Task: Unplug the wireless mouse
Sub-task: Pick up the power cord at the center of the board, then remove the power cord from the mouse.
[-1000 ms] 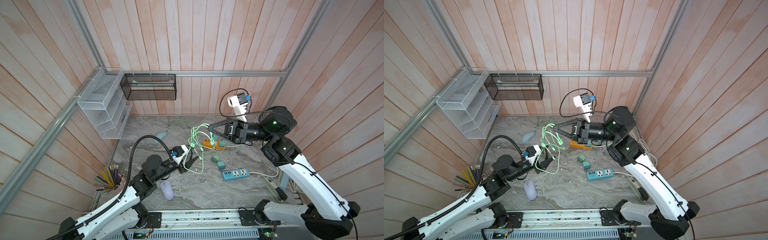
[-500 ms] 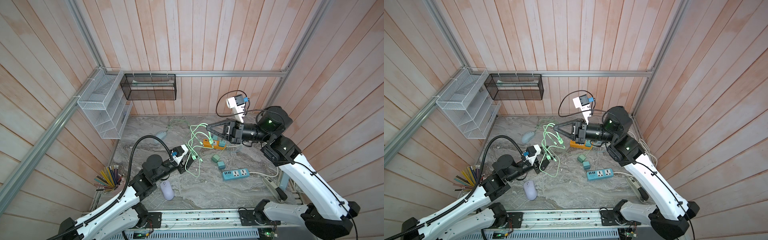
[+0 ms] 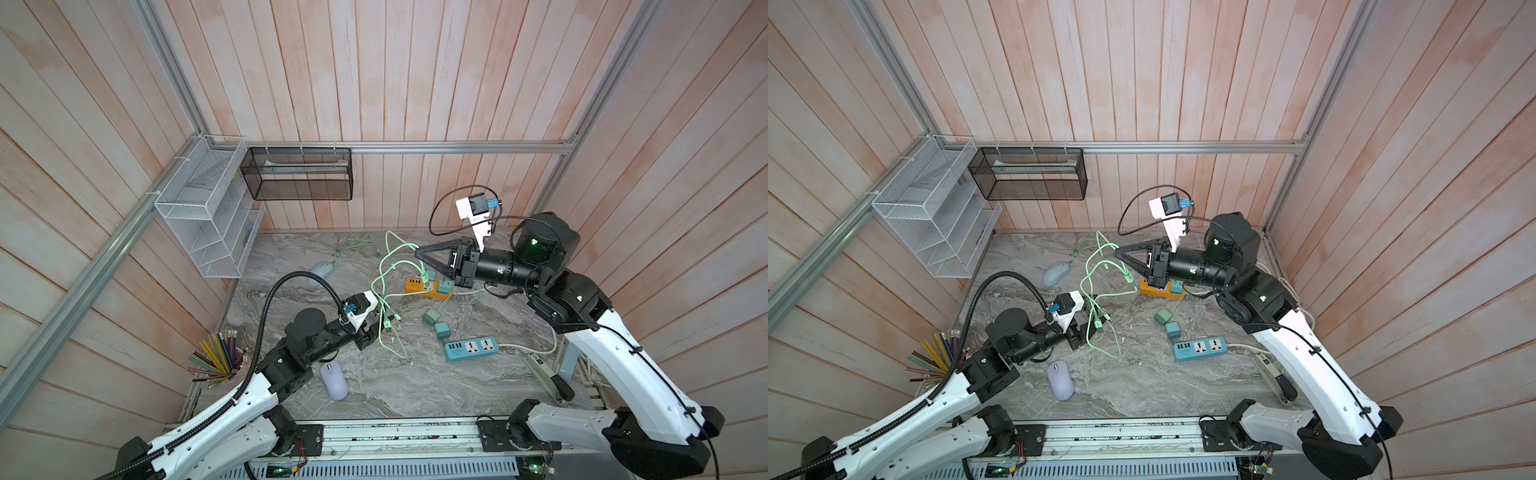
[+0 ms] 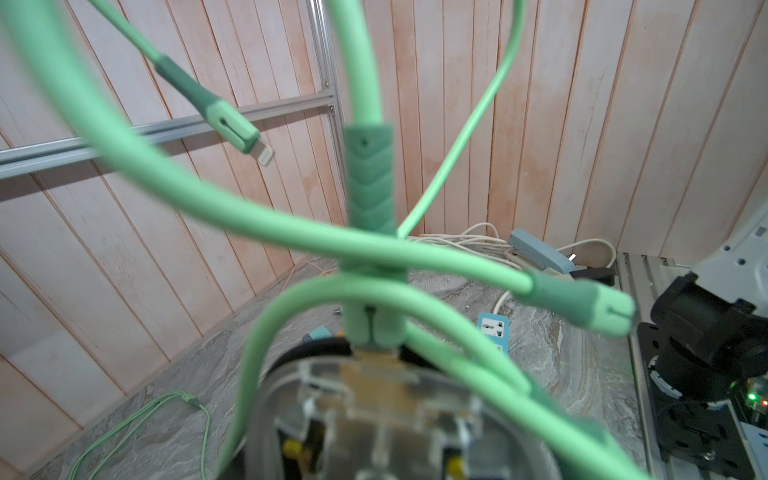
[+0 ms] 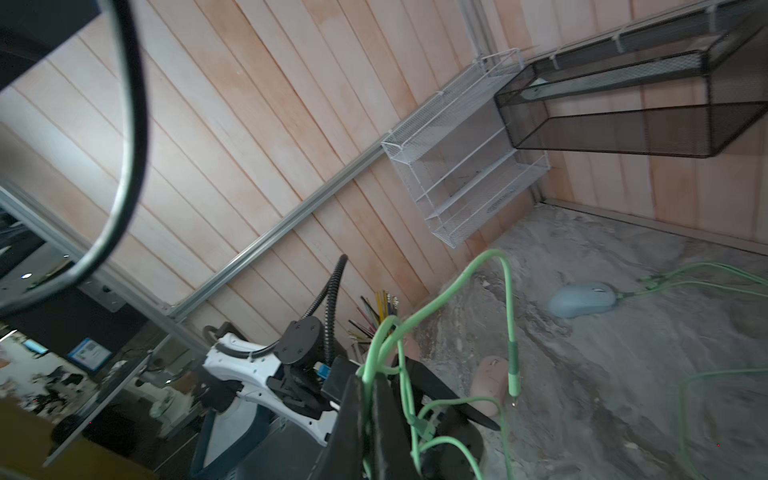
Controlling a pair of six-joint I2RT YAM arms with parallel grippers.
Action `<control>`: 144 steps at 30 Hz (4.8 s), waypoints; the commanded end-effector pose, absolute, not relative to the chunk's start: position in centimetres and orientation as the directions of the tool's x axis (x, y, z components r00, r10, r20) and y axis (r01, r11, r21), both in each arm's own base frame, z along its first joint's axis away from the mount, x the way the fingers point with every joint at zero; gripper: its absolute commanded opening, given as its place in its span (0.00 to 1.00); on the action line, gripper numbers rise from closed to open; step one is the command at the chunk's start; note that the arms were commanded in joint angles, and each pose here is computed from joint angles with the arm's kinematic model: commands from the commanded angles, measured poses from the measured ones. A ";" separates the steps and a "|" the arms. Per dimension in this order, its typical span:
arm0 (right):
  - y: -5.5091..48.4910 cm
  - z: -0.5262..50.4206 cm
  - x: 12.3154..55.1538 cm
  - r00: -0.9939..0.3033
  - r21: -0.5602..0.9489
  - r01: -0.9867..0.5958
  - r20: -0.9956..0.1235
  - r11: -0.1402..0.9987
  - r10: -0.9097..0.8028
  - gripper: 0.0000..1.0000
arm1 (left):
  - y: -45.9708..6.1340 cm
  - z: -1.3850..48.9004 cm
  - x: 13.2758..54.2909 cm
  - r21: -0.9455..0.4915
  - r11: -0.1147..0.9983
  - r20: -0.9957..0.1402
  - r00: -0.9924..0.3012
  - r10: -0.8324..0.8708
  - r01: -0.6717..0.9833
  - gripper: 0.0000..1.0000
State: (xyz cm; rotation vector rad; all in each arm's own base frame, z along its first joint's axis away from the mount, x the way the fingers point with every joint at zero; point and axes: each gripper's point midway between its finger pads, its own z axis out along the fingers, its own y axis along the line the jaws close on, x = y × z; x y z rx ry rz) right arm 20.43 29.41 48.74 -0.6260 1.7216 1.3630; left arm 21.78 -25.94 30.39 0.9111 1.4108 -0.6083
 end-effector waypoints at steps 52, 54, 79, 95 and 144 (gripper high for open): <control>31.8 23.0 17.4 -0.777 0.756 -0.617 -0.629 0.216 -0.017 0.29 | -25.9 17.2 20.0 0.223 0.409 -0.659 -0.172 0.732 0.885 0.53; 31.9 22.7 17.6 -0.782 0.758 -0.610 -0.623 0.230 -0.022 0.30 | -25.9 17.3 20.1 0.223 0.416 -0.661 -0.177 0.730 0.881 0.53; 32.3 21.6 18.2 -0.837 0.812 -0.529 -0.547 0.247 0.007 0.31 | -25.4 17.3 20.7 0.251 0.442 -0.646 -0.191 0.739 0.861 0.54; 32.9 22.4 19.6 -0.823 0.804 -0.539 -0.566 0.251 0.046 0.13 | -25.3 16.2 20.4 0.240 0.425 -0.629 -0.193 0.753 0.873 0.54; 23.5 29.2 25.6 -0.592 0.667 -0.491 -0.727 0.560 0.346 0.00 | -24.5 11.1 19.5 0.204 0.353 -0.469 -0.225 0.854 0.913 0.53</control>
